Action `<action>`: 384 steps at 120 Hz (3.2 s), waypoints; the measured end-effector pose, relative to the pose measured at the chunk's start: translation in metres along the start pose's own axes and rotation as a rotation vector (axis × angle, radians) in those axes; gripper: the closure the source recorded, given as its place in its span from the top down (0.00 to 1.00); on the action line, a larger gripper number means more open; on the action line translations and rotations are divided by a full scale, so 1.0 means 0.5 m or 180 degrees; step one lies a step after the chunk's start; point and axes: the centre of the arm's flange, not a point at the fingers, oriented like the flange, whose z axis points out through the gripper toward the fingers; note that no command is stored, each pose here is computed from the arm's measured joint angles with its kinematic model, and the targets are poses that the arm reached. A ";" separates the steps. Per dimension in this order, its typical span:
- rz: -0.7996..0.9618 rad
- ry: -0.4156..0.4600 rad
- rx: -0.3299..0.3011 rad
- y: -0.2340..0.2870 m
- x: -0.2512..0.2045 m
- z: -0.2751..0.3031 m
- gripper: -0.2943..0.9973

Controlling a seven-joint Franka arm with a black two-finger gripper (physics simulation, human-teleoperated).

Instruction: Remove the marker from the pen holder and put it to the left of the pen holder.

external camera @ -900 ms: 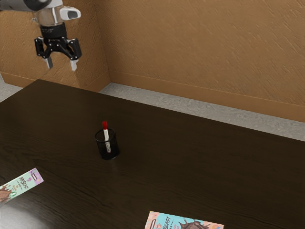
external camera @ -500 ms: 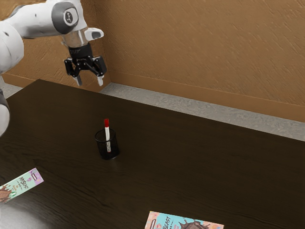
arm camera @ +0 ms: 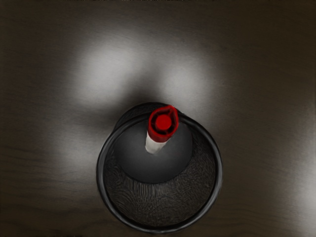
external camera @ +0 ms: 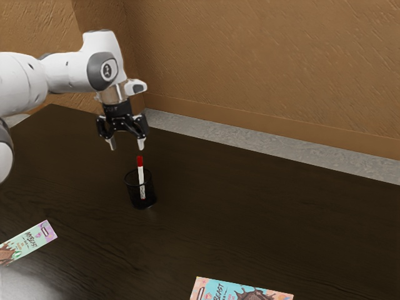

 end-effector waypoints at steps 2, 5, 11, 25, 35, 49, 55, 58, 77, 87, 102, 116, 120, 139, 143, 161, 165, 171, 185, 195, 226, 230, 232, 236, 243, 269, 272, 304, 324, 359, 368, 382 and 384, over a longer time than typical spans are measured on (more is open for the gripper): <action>-0.0009 0.0023 0.0005 -0.003 -0.005 -0.001 0.76; -0.0024 0.0055 0.0018 -0.007 -0.012 -0.001 0.76; -0.0050 0.0116 0.0045 -0.015 -0.020 0.000 0.76; -0.0053 0.0253 0.0099 -0.005 -0.026 0.014 0.76; -0.0034 0.0355 0.0109 0.014 -0.025 0.024 0.76; -0.0064 0.0506 0.0142 0.018 -0.004 0.034 0.75; -0.0067 0.0535 0.0167 0.024 0.007 0.049 0.75; -0.0067 0.0544 0.0180 0.027 0.011 0.057 0.75; -0.0091 0.0624 0.0221 0.035 0.030 0.092 0.75; -0.0110 0.0650 0.0238 0.033 0.037 0.105 0.75; -0.0136 0.0666 0.0254 0.031 0.043 0.119 0.75; -0.0158 0.0661 0.0234 0.031 0.037 0.126 0.75; -0.0170 0.0650 0.0230 0.028 0.034 0.130 0.75; -0.0194 0.0630 0.0226 0.025 0.029 0.140 0.71; -0.0194 0.0637 0.0226 0.026 0.029 0.140 0.70; -0.0199 0.0650 0.0228 0.027 0.027 0.146 0.61; -0.0196 0.0656 0.0227 0.029 0.027 0.146 0.59; -0.0191 0.0668 0.0223 0.031 0.026 0.144 0.55; -0.0189 0.0700 0.0208 0.033 0.025 0.134 0.47; -0.0186 0.0704 0.0207 0.035 0.025 0.134 0.42; -0.0187 0.0693 0.0217 0.032 0.021 0.138 0.31; -0.0184 0.0697 0.0217 0.033 0.021 0.137 0.29; -0.0182 0.0698 0.0217 0.033 0.021 0.137 0.28; -0.0180 0.0698 0.0219 0.034 0.021 0.137 0.26; -0.0177 0.0699 0.0224 0.034 0.020 0.137 0.23; -0.0192 0.0700 0.0262 0.032 0.020 0.139 0.19; -0.0196 0.0698 0.0266 0.032 0.020 0.140 0.18; -0.0230 0.0769 0.0232 0.033 0.013 0.109 0.17; -0.0244 0.0873 0.0159 0.031 0.001 0.055 0.16; -0.0182 0.1074 0.0171 0.003 -0.037 -0.082 0.16; -0.0187 0.1095 0.0203 -0.015 -0.049 -0.112 0.16; -0.0269 0.1064 0.0275 -0.067 -0.064 -0.143 0.17; -0.0285 0.1058 0.0293 -0.076 -0.064 -0.147 0.17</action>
